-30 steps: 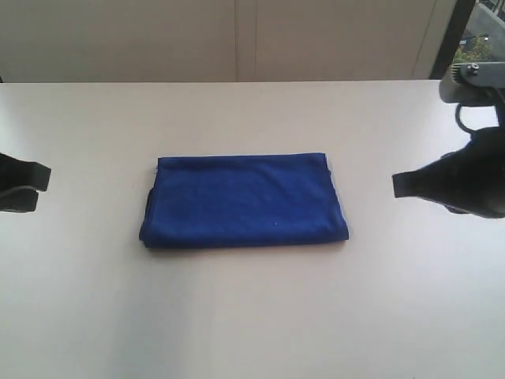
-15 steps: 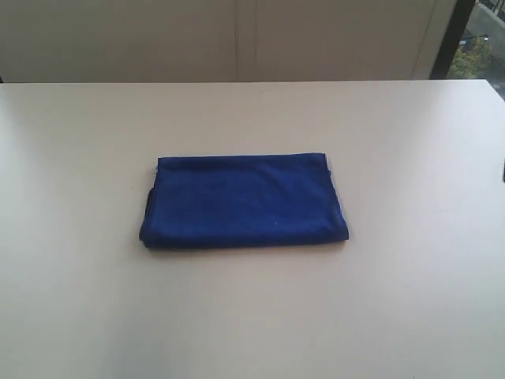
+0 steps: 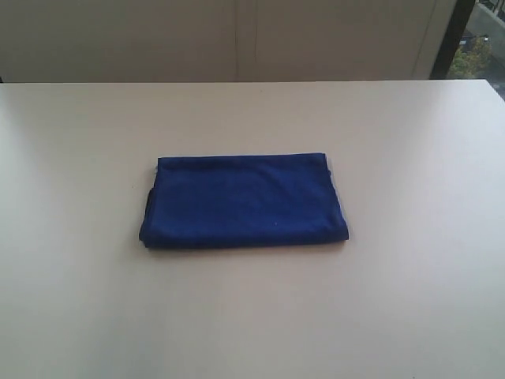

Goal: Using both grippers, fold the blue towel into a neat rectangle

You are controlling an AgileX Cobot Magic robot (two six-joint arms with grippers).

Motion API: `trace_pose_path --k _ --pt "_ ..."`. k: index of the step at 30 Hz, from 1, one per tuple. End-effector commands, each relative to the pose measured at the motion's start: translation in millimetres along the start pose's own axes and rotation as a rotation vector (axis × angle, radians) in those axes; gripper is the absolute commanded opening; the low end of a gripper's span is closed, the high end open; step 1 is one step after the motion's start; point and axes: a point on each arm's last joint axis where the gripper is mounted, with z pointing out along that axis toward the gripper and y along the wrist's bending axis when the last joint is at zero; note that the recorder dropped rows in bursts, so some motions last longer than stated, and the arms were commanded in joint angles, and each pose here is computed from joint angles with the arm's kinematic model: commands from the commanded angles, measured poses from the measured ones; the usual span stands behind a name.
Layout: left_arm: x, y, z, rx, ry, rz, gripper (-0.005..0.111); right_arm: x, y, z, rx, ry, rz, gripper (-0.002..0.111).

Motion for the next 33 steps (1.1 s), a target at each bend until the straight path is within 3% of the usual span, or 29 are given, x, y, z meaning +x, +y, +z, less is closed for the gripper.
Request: trace_pose_path --k 1,18,27,33 --pt "2 -1.1 -1 0.010 0.004 -0.005 0.000 0 -1 0 0.008 -0.019 -0.017 0.000" --pt "2 -1.0 -1 0.009 0.002 -0.005 0.000 -1 -1 -12 0.013 -0.076 -0.016 0.000" --pt "2 -1.0 -1 0.009 0.002 -0.005 0.000 -2 -6 -48 0.251 -0.293 0.006 0.000" --pt "2 -1.0 -1 0.009 0.002 -0.005 0.000 -2 -5 -54 0.259 -0.327 0.000 0.000"
